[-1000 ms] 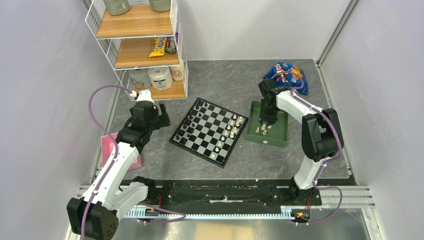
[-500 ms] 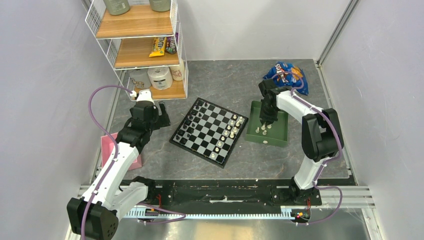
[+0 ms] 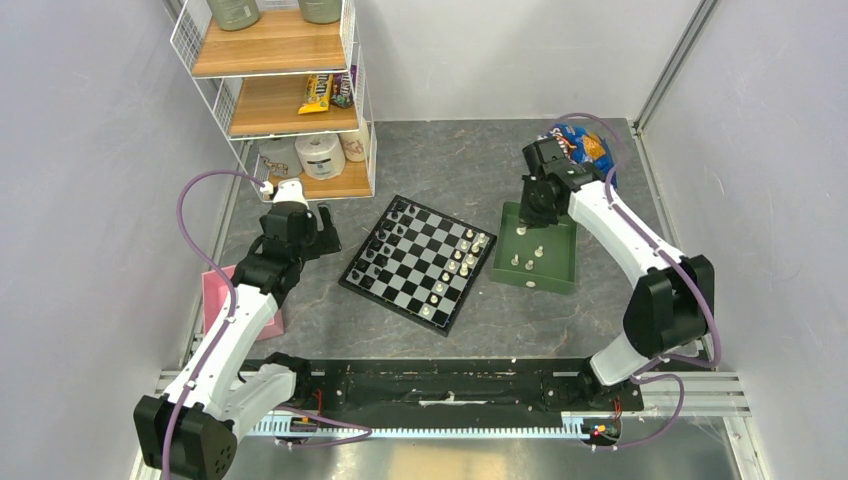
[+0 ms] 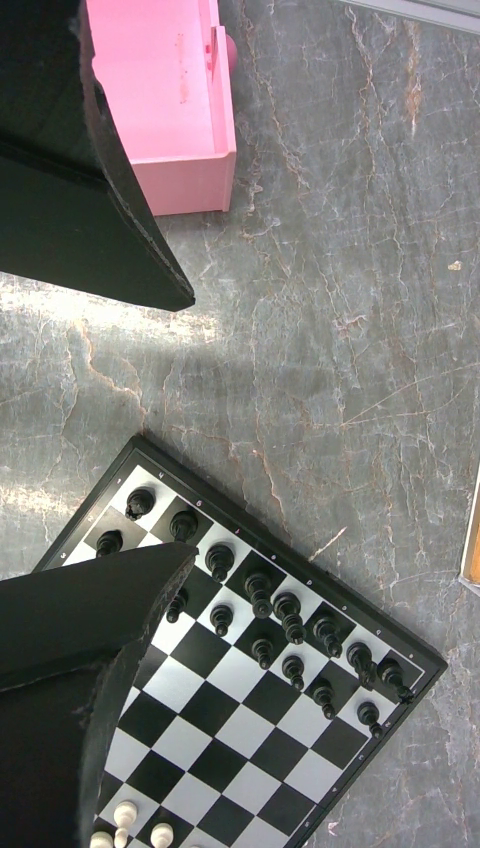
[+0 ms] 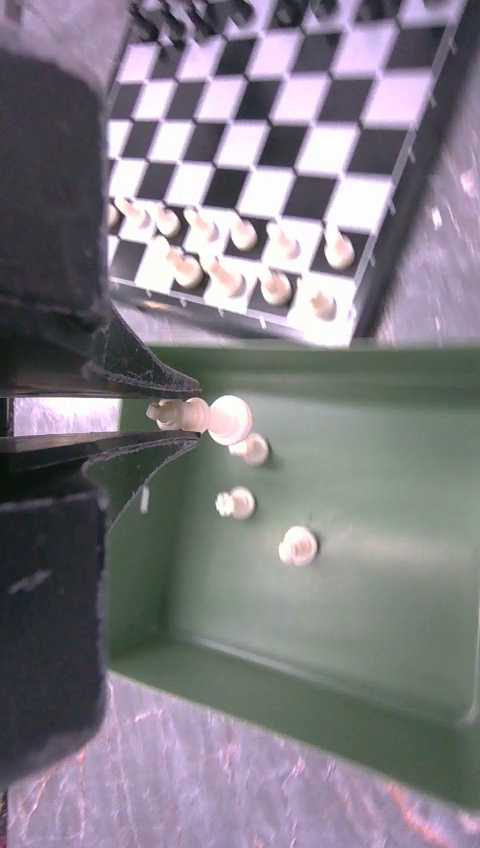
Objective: Set up the chess pieces on the board
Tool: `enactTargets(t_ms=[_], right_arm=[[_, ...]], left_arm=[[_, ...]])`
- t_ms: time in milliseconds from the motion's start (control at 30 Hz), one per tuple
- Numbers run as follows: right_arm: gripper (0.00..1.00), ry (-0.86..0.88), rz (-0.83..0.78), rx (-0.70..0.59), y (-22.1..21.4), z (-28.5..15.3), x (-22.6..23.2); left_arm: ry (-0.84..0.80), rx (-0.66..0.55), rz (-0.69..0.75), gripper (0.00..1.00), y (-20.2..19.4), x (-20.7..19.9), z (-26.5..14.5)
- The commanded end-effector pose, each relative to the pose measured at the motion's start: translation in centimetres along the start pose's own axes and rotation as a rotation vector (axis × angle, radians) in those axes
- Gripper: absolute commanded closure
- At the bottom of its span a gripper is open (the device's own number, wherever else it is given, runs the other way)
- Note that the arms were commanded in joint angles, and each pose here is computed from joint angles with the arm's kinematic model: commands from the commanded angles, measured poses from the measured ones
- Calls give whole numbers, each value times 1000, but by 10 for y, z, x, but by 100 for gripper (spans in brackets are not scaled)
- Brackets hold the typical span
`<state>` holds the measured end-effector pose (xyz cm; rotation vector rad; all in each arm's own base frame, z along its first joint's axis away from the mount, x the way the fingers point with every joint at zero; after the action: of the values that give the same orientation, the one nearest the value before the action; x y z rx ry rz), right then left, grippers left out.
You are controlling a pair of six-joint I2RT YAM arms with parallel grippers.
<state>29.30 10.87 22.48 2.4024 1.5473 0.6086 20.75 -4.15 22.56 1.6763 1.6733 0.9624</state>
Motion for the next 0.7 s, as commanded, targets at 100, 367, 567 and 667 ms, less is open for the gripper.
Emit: enactTargets(t_ms=[100, 367, 567, 667], right_arm=[[90, 166, -144, 11, -40, -40, 58], [91, 215, -217, 146, -106, -32, 83], [92, 195, -281, 205, -134, -13, 94], [92, 166, -298, 204, -137, -1, 96]], left_arm=[[-7, -37, -3, 6, 9, 1, -4], [-17, -31, -5, 6, 9, 0, -3], [-22, -28, -4, 6, 9, -1, -2], [-19, -30, -4, 6, 9, 0, -2]])
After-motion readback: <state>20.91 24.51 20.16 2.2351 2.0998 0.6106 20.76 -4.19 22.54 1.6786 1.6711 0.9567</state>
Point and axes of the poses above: each gripper's point midway between its finger pads, its own z axis out along the fingers, its own x axis along the line the jaws close on, y = z × x, the point moved 10 cm from there along -z, back along the fingers, and after that the axes turned 13 degrees about z, right-handed, at the moved point
